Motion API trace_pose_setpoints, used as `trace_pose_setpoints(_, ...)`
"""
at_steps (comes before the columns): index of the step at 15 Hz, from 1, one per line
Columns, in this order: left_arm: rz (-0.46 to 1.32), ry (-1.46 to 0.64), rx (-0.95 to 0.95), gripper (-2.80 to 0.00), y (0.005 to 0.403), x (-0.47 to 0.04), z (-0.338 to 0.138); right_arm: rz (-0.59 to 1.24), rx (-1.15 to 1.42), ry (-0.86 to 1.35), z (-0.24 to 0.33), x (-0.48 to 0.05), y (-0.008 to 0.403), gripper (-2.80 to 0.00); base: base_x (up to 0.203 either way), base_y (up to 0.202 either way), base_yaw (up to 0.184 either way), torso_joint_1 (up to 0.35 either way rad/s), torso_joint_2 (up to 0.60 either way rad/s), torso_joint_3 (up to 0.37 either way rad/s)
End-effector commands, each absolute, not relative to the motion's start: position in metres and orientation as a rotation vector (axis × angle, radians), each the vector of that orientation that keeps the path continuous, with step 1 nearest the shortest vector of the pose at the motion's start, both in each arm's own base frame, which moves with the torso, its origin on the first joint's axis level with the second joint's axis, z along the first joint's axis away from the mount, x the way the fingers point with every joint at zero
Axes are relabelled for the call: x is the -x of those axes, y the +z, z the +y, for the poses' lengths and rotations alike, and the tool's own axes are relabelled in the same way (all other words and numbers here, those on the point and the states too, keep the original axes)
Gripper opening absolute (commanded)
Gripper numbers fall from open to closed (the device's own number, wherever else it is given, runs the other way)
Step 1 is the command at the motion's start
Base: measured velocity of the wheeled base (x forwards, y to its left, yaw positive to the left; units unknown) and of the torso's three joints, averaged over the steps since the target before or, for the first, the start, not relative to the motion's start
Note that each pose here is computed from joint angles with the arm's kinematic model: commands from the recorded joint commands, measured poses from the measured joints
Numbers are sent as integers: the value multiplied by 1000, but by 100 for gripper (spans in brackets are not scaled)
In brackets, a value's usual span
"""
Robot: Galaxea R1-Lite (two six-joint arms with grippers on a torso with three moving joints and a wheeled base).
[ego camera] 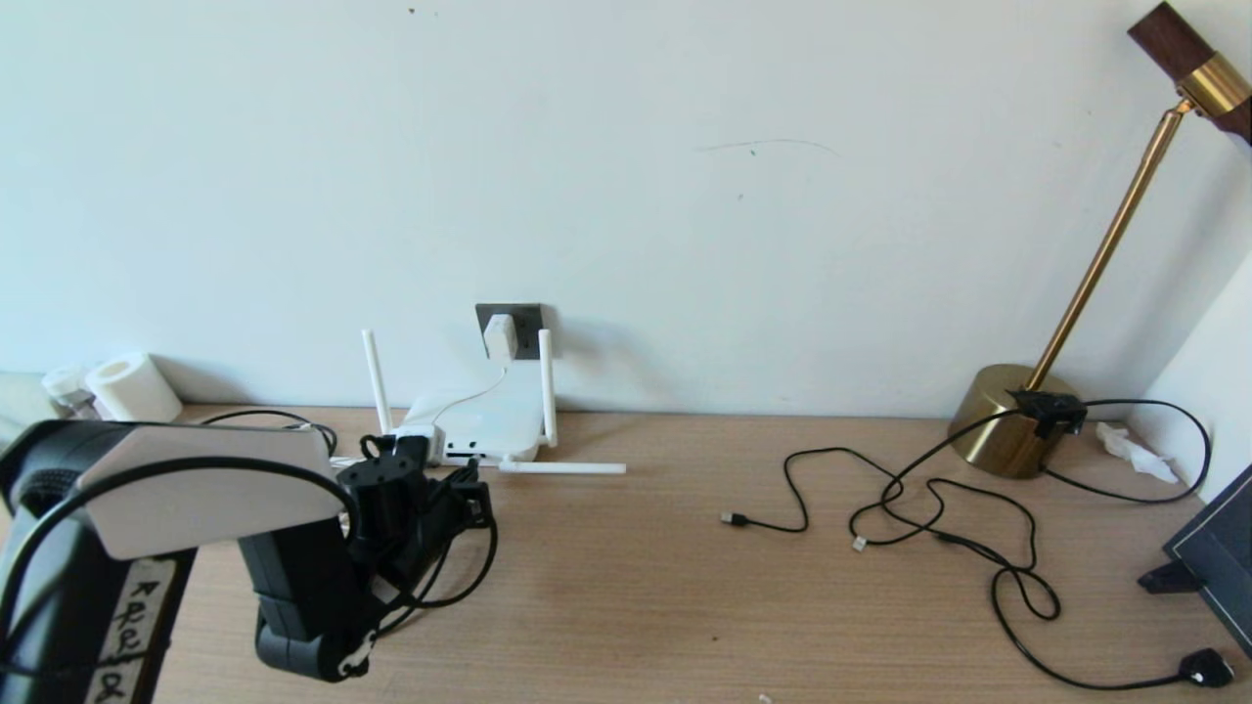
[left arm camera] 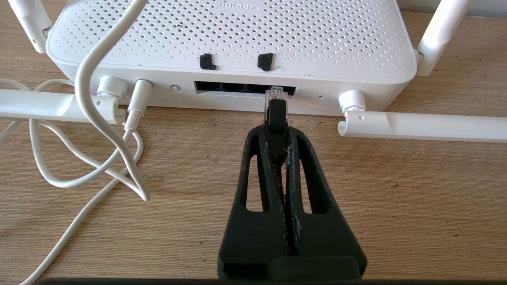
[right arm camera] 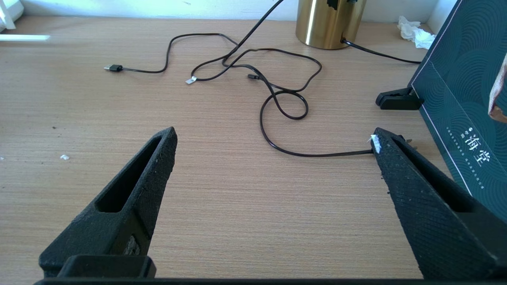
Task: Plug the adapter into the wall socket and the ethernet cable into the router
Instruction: Plug cable into router interface
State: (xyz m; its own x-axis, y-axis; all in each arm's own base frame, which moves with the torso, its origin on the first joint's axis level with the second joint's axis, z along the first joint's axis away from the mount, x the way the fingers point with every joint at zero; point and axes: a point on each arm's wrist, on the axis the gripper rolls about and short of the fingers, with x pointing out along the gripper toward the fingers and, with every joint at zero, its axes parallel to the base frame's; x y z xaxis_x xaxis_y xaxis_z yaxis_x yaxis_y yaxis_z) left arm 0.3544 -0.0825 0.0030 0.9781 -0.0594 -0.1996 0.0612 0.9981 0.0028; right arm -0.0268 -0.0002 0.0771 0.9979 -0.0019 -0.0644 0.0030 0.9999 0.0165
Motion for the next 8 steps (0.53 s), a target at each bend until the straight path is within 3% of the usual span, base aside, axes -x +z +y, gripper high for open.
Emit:
trace_pose_setpoints(1,191,-59,-6,-280,4,-355,-82,66,-17,-2,0,27,77,0,0,0,0,0,0,0)
trace_pose_setpoints(8,188,-60,-6,-280,4,-356,-83,66,-17,-2,0,27,77,0,0,0,0,0,0,0)
